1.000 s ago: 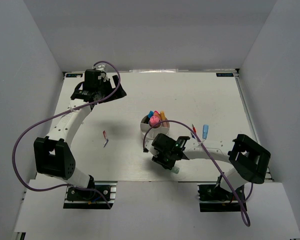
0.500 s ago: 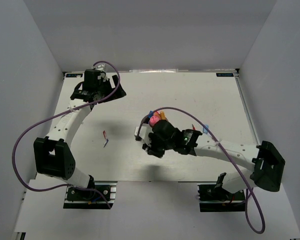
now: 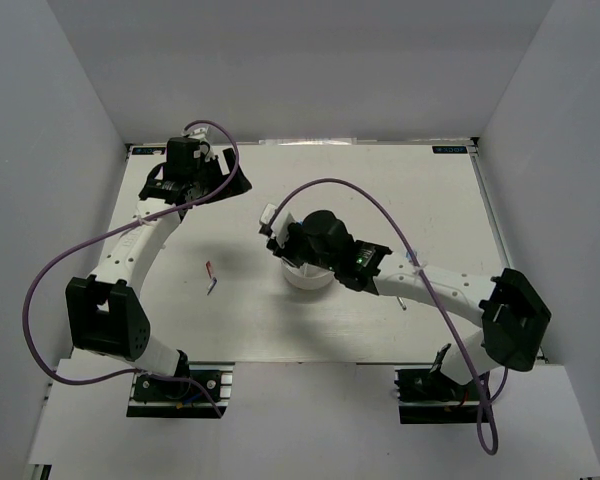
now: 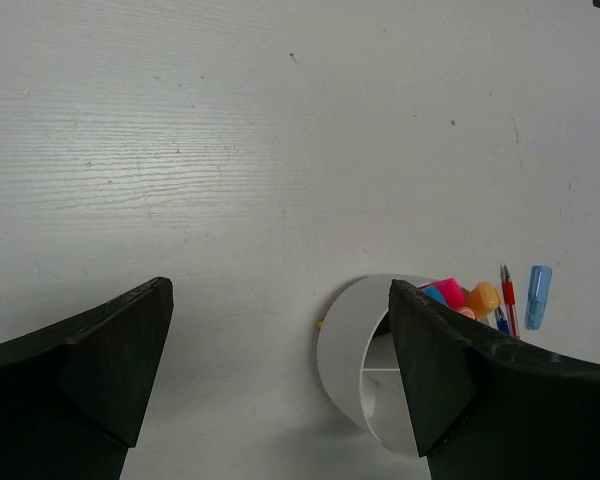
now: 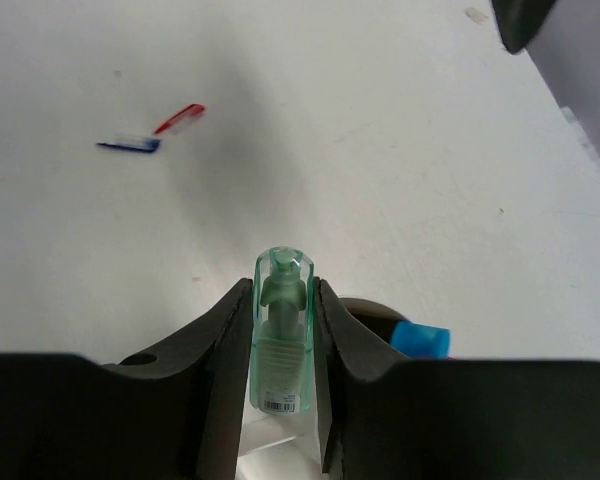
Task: Sort the stationery into containers
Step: Place the stationery in the storage box.
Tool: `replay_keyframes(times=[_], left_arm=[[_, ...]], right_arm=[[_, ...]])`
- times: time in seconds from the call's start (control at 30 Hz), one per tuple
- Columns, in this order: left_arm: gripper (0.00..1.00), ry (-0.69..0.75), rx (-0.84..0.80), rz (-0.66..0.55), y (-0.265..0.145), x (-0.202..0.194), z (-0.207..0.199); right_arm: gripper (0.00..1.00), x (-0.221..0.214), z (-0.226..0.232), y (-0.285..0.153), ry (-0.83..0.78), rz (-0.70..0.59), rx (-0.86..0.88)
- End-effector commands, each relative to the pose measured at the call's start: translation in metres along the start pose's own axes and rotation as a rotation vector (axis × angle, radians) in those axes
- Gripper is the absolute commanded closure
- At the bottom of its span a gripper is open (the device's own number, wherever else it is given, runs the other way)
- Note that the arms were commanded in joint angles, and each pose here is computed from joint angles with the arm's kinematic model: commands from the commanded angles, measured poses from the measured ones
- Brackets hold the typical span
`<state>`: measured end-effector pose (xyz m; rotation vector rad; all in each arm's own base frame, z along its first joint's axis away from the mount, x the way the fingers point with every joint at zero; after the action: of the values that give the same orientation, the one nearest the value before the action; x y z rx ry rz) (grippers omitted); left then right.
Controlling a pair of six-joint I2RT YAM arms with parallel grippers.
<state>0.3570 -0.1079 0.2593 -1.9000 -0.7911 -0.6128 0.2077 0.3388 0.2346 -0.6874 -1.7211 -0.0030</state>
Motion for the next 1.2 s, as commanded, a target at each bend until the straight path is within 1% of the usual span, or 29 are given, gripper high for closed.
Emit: replay_keyframes(times=[0.0,0.17,0.4,1.07,1.13,1.17], left_arm=[[0.02,0.022,-0.03,-0.075,-0.016,0.02,-0.009],[0.02,0.024,-0.026,-0.078,-0.016,0.021,-0.009],[0.02,0.023,-0.027,-0.073,-0.015,0.019,-0.008],[0.02,0.028,-0.02,-0.068,-0.016,0.015,-0.006],[0.02,0.027,-0.02,-0.064,-0.016,0.015,-0.006],[0.02,0.028,-0.021,-0.067,-0.015,0.015,-0.006]], right_arm=[[1.0,0.028,-0.026,0.009,0.033,-0.116,-0.133],[1.0,0.024,-0.038,0.017,0.104,-0.104,-0.16],[1.0,0.017,-0.033,0.021,0.172,-0.075,-0.109],[1.0,-0.023,-0.03,0.038,0.217,0.035,-0.091],[0.87,-0.023,-0.03,0.038,0.218,0.036,-0.088],[0.76,-0.024,-0.03,0.038,0.218,0.04,-0.09]])
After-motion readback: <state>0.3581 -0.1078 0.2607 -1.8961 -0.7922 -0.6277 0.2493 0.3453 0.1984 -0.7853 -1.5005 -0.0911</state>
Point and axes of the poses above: each gripper's point midway between its finger pads, its own y axis out along the fingers, its own z axis along the line the jaws close on, x = y × z, the point moved 7 cm from there along -y, back along the fingers
